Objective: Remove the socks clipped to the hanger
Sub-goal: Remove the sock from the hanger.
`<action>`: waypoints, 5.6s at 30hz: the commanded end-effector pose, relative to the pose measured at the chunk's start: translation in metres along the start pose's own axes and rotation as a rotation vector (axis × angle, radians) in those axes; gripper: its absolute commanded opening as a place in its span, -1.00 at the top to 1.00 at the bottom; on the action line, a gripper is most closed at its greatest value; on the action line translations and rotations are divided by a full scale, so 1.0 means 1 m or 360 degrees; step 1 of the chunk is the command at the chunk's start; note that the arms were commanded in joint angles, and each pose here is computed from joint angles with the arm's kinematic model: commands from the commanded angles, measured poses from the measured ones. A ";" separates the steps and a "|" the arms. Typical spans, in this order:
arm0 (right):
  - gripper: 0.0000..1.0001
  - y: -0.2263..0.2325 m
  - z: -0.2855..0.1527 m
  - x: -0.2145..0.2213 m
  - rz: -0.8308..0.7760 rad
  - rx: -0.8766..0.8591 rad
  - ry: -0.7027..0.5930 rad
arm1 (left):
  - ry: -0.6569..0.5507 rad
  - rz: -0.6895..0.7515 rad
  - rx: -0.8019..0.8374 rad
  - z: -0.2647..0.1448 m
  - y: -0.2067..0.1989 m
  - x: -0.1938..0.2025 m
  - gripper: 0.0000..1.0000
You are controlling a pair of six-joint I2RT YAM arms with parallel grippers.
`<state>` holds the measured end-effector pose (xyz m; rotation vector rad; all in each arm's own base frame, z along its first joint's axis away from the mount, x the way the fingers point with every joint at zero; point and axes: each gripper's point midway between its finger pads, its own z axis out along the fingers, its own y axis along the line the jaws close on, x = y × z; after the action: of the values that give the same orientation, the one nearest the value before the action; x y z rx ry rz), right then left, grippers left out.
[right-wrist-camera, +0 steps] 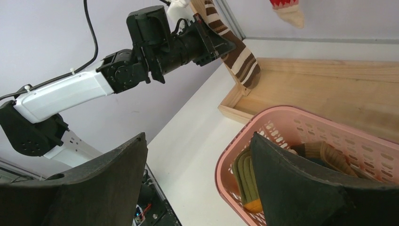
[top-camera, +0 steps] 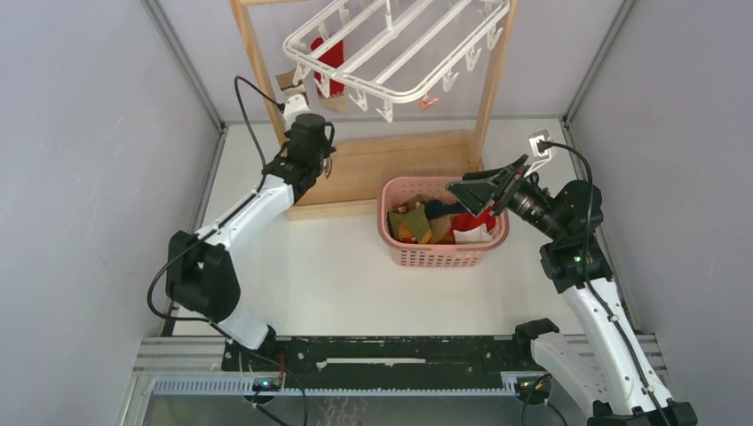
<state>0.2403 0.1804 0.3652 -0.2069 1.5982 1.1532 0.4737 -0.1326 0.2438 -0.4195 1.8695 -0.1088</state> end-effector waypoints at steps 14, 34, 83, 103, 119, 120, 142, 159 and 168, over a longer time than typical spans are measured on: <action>-0.73 0.013 -0.003 -0.011 -0.0022 -0.0054 -0.0070 | -0.0223 -0.0029 0.0189 -0.082 0.002 -0.053 1.00; -0.73 0.016 0.002 0.005 -0.0026 -0.0046 -0.0003 | -0.0155 0.0115 0.0450 -0.136 -0.033 -0.041 1.00; -0.80 -0.006 -0.009 0.026 -0.0014 0.0093 0.0089 | 0.0052 0.0356 0.0953 -0.183 -0.175 -0.026 1.00; -0.96 -0.017 0.027 0.060 -0.0123 -0.0048 0.0257 | 0.0171 0.0299 0.1271 -0.227 -0.190 -0.035 1.00; -0.99 -0.013 0.069 0.057 -0.0327 -0.0021 0.0196 | 0.0278 0.0258 0.1465 -0.259 -0.190 -0.034 1.00; -0.99 -0.014 0.070 0.057 -0.0334 -0.0010 0.0193 | 0.0289 0.0256 0.1495 -0.263 -0.190 -0.034 1.00; -0.91 0.001 0.089 0.050 -0.0374 -0.0125 0.0151 | 0.0366 0.0202 0.1649 -0.287 -0.190 -0.033 1.00; -0.58 0.017 0.093 0.057 -0.0356 -0.0250 0.0195 | 0.0409 0.0190 0.1634 -0.278 -0.189 -0.018 0.99; -0.30 0.022 0.092 0.062 -0.0353 -0.0291 0.0224 | 0.0428 0.0187 0.1628 -0.275 -0.188 -0.011 0.99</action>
<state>0.2670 0.2806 0.2997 -0.5451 1.6568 1.1004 0.2684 -0.3433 0.3849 0.4426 1.8754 -0.9807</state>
